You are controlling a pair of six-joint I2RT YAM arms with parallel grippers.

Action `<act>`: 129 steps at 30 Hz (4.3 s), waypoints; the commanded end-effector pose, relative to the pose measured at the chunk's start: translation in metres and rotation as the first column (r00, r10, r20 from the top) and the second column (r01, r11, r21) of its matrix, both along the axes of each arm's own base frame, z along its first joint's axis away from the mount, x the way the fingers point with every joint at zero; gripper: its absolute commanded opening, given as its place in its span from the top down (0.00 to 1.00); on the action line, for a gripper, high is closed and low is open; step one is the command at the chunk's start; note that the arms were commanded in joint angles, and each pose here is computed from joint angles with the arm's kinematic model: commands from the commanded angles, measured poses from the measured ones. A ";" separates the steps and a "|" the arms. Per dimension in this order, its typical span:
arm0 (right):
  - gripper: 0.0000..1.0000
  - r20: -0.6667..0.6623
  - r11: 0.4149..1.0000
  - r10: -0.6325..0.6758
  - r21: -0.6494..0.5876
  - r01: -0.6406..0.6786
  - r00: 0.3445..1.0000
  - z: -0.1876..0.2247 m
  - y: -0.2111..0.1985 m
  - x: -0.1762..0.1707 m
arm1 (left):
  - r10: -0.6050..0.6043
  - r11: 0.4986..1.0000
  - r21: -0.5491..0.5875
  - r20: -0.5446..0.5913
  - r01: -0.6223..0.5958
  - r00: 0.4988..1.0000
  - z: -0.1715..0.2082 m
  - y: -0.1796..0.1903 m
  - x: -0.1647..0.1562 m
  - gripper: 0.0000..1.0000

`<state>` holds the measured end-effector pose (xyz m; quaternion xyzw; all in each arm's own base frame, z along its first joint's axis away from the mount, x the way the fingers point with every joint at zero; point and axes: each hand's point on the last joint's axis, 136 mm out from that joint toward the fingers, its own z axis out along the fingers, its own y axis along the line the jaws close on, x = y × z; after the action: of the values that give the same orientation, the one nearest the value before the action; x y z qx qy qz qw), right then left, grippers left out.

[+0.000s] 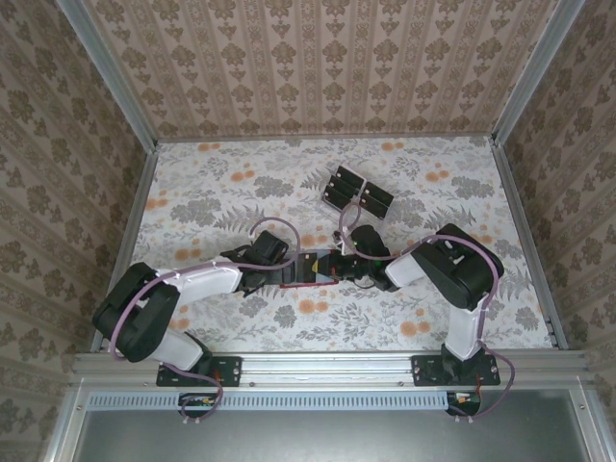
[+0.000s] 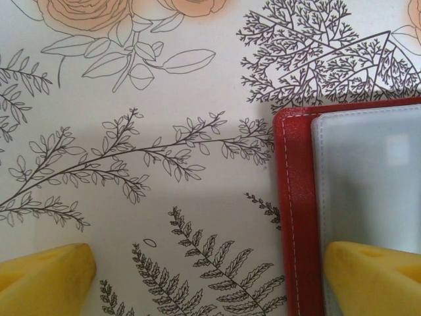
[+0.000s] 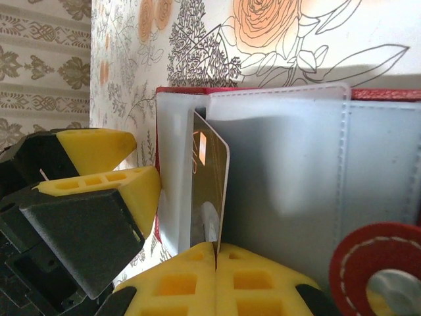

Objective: Put the credit cards into the card holder

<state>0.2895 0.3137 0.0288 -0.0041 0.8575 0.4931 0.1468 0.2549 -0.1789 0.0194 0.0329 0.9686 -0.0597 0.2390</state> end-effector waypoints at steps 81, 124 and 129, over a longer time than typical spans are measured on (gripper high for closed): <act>0.74 -0.083 0.960 0.100 -0.255 -0.119 0.991 0.011 0.038 0.006 | 0.034 0.998 0.048 -0.092 -0.029 0.995 -0.017 0.018 0.000 0.00; 0.91 -0.035 0.892 0.066 -0.446 -0.075 0.997 0.004 0.048 0.016 | 0.100 0.994 -0.045 -0.017 -0.100 0.995 0.025 0.047 0.008 0.00; 0.91 -0.020 0.905 0.071 -0.418 -0.073 0.997 0.018 0.053 0.014 | 0.095 0.994 -0.049 -0.019 -0.095 0.995 0.025 0.046 0.008 0.00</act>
<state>0.3013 0.3600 0.0320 -0.0690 0.9470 0.2911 0.1173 0.2669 -0.1360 0.0480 -0.0285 0.9668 -0.0755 0.2425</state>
